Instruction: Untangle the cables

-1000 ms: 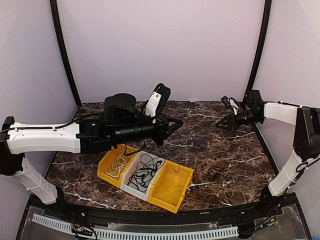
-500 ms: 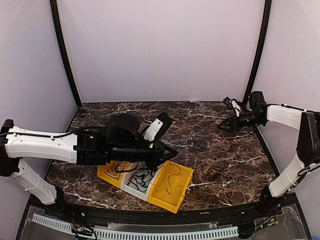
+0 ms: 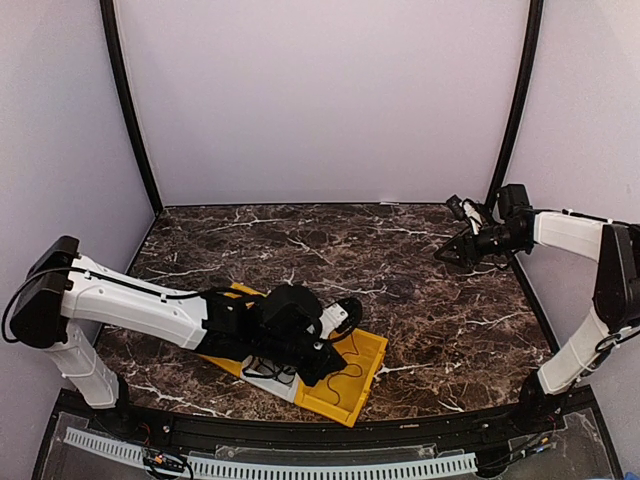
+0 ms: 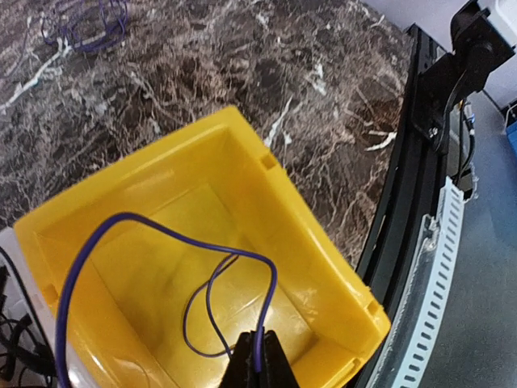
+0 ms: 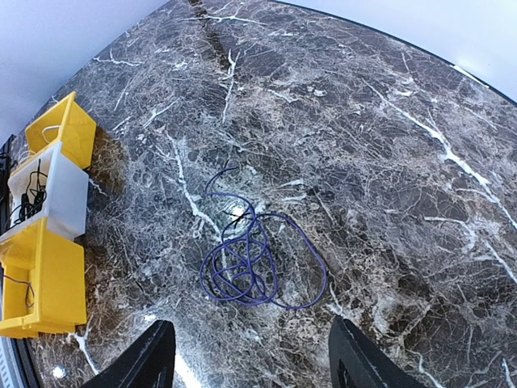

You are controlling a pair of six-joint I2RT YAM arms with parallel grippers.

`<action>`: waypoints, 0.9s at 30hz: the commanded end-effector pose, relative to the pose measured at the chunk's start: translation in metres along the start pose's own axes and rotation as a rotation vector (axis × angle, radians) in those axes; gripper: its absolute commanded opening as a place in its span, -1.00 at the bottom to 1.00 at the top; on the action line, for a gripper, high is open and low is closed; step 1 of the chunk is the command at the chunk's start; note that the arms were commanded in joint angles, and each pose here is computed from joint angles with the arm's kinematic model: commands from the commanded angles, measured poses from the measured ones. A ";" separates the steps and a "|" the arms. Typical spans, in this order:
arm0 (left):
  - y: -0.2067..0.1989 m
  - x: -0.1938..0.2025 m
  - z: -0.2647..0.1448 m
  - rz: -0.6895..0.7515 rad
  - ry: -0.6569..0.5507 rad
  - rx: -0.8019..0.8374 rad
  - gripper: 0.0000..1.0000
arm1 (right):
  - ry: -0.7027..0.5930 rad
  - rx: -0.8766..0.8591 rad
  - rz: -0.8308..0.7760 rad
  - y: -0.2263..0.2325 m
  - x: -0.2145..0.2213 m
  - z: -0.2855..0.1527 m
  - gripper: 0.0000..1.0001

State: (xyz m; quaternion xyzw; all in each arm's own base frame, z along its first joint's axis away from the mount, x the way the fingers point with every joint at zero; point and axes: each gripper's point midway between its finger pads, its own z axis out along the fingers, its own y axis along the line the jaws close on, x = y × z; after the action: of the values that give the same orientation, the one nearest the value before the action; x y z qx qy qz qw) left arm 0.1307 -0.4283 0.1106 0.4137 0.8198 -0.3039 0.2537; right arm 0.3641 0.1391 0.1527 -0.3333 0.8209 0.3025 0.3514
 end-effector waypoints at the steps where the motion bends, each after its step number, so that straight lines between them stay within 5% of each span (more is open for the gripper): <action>1: -0.001 0.018 0.014 -0.017 0.107 -0.003 -1.00 | -0.020 -0.014 -0.012 0.000 0.001 0.002 0.33; 8: 0.007 0.026 0.027 -0.073 0.198 -0.070 -0.84 | -0.024 -0.042 0.002 0.002 0.002 0.005 0.32; 13: 0.010 0.025 0.025 -0.088 0.219 -0.099 -0.39 | -0.023 -0.055 0.009 0.004 0.004 0.006 0.30; 17: 0.010 0.021 0.015 -0.091 0.216 -0.114 -0.22 | -0.024 -0.055 0.008 0.003 0.004 0.007 0.30; 23: 0.003 0.017 0.000 -0.056 0.224 -0.087 -0.14 | -0.020 -0.066 0.017 0.003 0.006 0.009 0.29; 27: 0.003 0.006 -0.012 -0.031 0.195 -0.099 -0.26 | -0.021 -0.068 0.016 0.003 0.005 0.009 0.29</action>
State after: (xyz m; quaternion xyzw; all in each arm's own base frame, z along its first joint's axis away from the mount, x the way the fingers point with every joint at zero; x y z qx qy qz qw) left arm 0.1267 -0.4224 0.0834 0.4044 0.8702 -0.2262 0.1675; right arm 0.3608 0.1443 0.1425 -0.3321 0.8170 0.3276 0.3389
